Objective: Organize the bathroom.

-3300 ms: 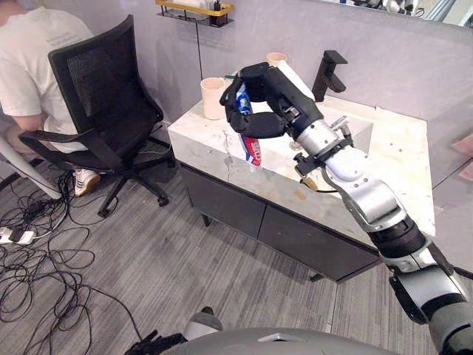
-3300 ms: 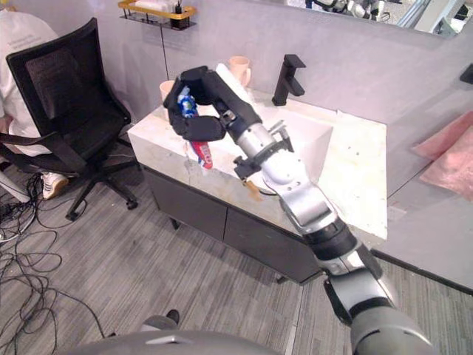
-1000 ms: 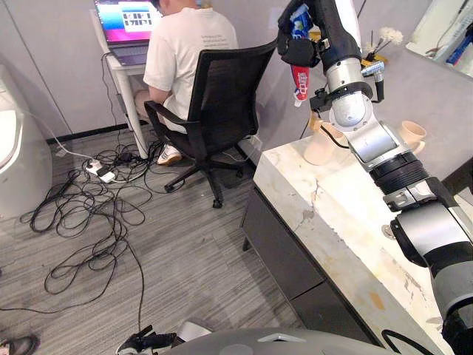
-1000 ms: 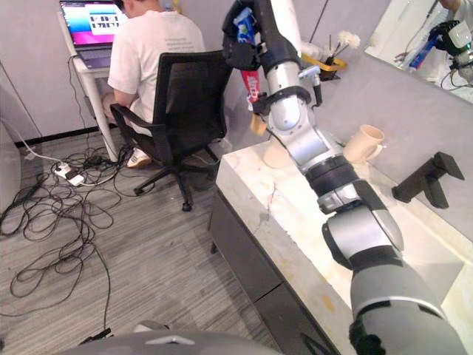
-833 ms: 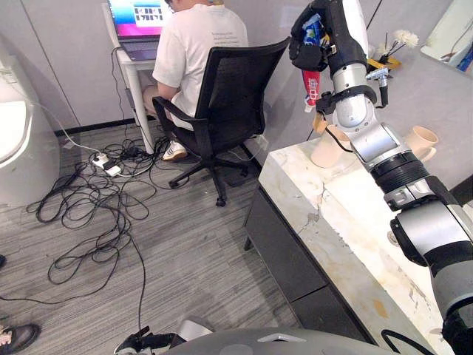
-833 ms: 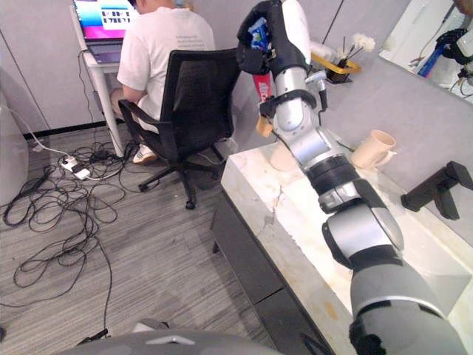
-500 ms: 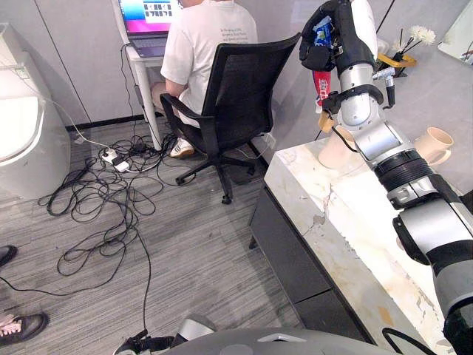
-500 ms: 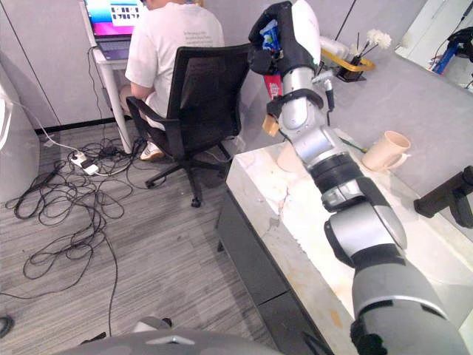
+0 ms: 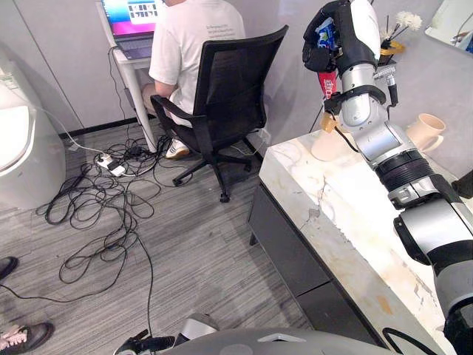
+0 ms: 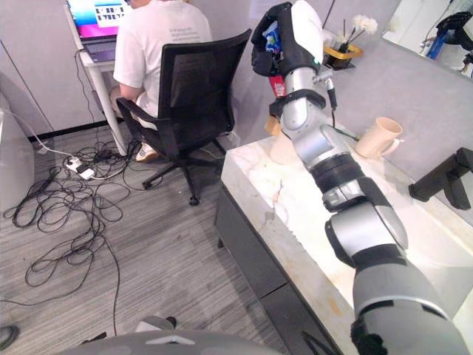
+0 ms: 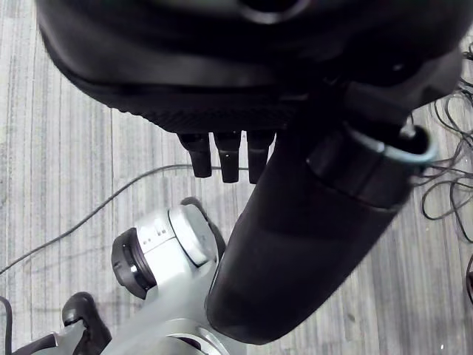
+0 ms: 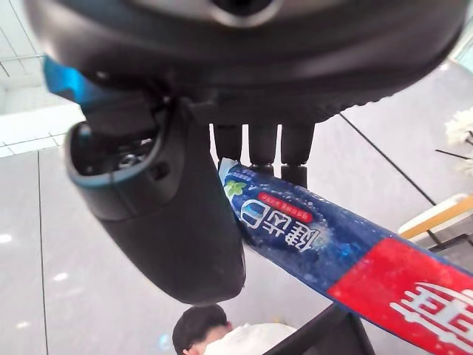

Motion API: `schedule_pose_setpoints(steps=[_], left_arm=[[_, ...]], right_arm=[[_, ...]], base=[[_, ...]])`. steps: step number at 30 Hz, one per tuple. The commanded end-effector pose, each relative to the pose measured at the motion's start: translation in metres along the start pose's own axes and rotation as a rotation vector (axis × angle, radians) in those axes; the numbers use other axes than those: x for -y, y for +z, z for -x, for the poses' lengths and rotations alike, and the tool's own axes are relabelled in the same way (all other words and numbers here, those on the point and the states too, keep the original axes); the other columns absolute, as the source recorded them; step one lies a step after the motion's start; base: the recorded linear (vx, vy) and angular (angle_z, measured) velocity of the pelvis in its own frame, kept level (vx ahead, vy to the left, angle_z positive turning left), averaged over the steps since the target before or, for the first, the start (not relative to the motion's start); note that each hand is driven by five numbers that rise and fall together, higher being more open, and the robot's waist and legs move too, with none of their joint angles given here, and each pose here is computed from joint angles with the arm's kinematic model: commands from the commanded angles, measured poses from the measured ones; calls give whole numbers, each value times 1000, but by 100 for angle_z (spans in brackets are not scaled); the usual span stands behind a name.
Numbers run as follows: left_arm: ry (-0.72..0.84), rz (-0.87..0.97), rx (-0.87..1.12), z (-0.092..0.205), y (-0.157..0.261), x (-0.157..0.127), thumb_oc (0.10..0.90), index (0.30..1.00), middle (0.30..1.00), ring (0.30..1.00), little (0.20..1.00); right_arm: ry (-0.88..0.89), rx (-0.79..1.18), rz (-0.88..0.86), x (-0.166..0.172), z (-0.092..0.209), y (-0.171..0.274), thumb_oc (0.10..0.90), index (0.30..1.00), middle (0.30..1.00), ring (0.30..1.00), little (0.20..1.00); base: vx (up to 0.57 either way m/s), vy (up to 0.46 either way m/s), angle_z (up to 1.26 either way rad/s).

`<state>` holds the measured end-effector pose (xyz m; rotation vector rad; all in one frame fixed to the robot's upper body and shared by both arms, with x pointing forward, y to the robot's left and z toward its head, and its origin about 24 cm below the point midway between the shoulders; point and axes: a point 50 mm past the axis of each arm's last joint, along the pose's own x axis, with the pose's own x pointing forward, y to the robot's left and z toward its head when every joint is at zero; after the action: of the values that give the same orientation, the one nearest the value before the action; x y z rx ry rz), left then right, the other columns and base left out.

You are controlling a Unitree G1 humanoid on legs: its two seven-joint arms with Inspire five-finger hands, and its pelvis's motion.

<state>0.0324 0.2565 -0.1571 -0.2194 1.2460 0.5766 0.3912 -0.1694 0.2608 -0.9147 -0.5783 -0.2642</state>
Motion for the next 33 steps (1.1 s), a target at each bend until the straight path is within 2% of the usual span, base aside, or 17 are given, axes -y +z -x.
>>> schedule_pose_setpoints(steps=[1,33], left_arm=[[33,-35,31,-2,13,-15,800,900,900,900,900],[90,-17,37,-4,23,-13,800,900,900,900,900]], right_arm=[[-235,149,124,67,-25,23,400,300,300,300,300],[-207,12,87,39,-6,-10,400,300,300,300,300]], base=[[41,-28,0],[24,-9,0]])
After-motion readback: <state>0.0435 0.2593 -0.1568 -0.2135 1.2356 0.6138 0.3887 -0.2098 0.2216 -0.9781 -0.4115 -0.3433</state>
